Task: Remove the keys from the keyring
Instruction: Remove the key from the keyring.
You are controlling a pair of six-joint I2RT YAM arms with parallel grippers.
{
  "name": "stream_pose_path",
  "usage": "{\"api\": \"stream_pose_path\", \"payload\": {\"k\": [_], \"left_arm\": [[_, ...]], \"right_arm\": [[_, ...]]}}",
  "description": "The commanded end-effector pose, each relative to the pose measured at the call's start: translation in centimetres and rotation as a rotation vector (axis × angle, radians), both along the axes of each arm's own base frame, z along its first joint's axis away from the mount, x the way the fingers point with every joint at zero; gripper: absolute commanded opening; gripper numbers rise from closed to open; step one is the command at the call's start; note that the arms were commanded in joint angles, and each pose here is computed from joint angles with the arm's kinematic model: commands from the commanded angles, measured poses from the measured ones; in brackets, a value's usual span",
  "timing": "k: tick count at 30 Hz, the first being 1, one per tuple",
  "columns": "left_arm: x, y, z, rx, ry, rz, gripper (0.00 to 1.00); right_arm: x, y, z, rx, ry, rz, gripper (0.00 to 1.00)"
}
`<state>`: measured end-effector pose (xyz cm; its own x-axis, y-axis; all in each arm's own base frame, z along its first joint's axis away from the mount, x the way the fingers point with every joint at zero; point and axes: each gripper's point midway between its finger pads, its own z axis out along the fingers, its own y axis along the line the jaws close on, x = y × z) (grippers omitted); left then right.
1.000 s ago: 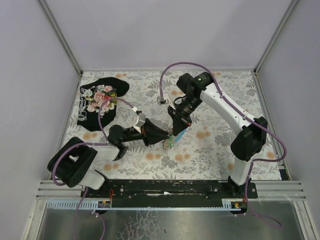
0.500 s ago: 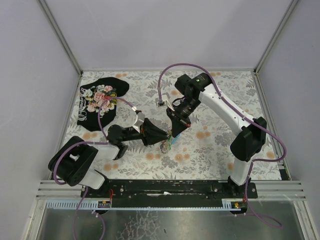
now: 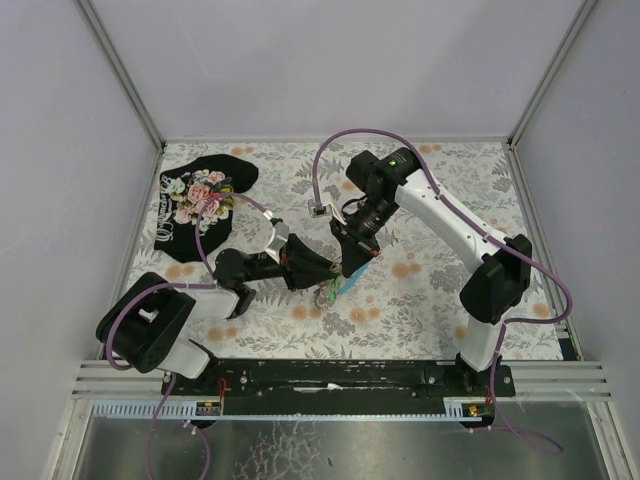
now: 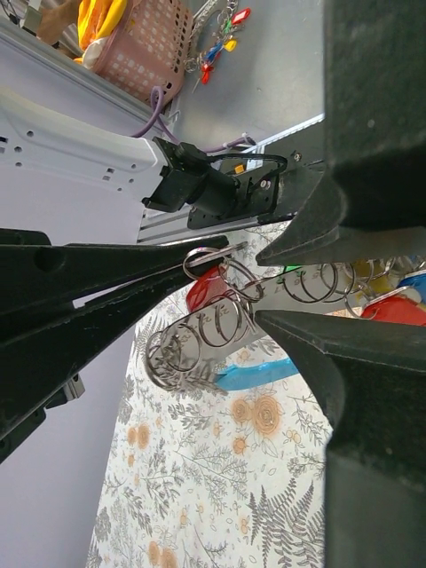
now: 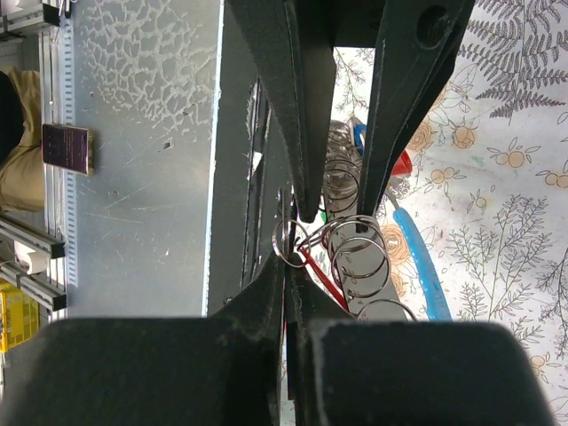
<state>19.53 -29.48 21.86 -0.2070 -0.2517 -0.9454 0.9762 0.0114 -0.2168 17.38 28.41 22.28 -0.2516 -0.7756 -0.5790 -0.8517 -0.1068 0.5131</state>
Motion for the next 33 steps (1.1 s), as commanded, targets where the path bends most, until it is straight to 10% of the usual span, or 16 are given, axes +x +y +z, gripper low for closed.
{"api": "stream_pose_path", "payload": {"k": [1, 33], "left_arm": [[-0.16, 0.2, 2.65, -0.062, -0.086, -0.006, 0.26], [-0.85, 0.34, 3.11, -0.068, -0.061, -0.033, 0.0]], "right_arm": [[-1.05, 0.64, 1.56, 0.065, 0.014, 0.029, 0.0], [-0.45, 0.93, 1.36, 0.042, 0.019, 0.009, 0.0]]}}
